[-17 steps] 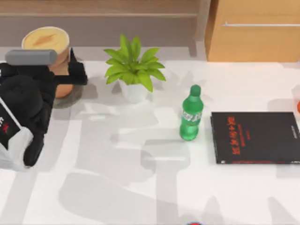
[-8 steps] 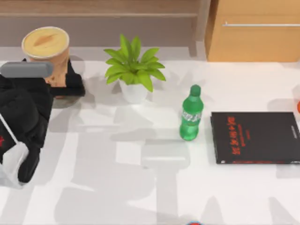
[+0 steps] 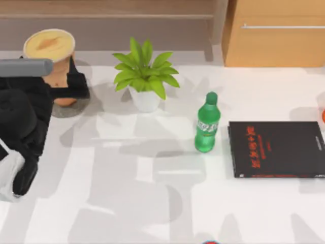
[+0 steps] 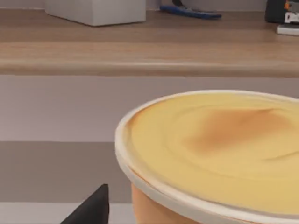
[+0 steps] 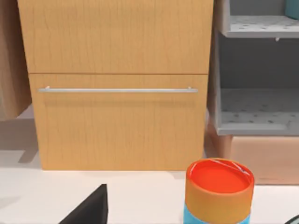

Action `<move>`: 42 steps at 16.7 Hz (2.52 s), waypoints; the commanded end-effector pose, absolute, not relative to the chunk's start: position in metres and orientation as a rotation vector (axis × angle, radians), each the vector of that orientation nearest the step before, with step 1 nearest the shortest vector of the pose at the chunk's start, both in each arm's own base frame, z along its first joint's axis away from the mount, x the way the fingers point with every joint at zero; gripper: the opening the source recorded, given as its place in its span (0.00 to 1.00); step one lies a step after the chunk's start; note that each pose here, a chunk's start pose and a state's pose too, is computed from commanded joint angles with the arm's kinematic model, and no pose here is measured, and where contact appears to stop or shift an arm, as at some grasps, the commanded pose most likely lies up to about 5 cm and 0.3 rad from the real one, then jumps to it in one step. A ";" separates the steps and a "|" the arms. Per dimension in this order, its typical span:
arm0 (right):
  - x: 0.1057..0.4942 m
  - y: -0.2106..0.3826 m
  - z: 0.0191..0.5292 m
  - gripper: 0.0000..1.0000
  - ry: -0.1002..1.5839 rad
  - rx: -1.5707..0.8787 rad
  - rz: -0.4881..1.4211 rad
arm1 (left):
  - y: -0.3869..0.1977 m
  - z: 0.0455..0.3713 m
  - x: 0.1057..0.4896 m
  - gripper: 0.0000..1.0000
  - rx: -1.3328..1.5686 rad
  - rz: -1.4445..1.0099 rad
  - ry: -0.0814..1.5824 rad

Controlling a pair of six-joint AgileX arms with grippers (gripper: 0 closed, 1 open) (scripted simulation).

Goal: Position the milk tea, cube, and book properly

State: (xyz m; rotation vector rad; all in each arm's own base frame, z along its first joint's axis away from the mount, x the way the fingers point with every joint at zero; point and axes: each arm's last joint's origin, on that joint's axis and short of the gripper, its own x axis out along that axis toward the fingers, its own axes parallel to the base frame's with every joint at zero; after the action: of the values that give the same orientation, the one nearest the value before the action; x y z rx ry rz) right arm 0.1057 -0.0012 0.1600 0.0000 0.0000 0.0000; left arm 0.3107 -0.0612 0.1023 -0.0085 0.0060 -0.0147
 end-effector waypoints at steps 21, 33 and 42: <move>0.106 -0.001 0.160 1.00 0.000 0.000 0.000 | -0.036 0.177 0.364 1.00 0.086 0.141 0.031; 0.106 -0.001 0.160 1.00 0.000 0.000 0.000 | 0.051 0.230 0.402 1.00 0.267 0.193 0.788; 0.106 -0.001 0.160 1.00 0.000 0.000 0.000 | 0.046 0.206 0.357 1.00 0.162 -0.083 1.483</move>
State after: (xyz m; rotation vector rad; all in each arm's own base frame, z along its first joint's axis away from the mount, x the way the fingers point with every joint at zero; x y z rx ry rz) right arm 0.1057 -0.0012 0.1600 0.0000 0.0000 0.0000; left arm 0.3571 0.0464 0.2055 0.1620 1.4827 -0.0827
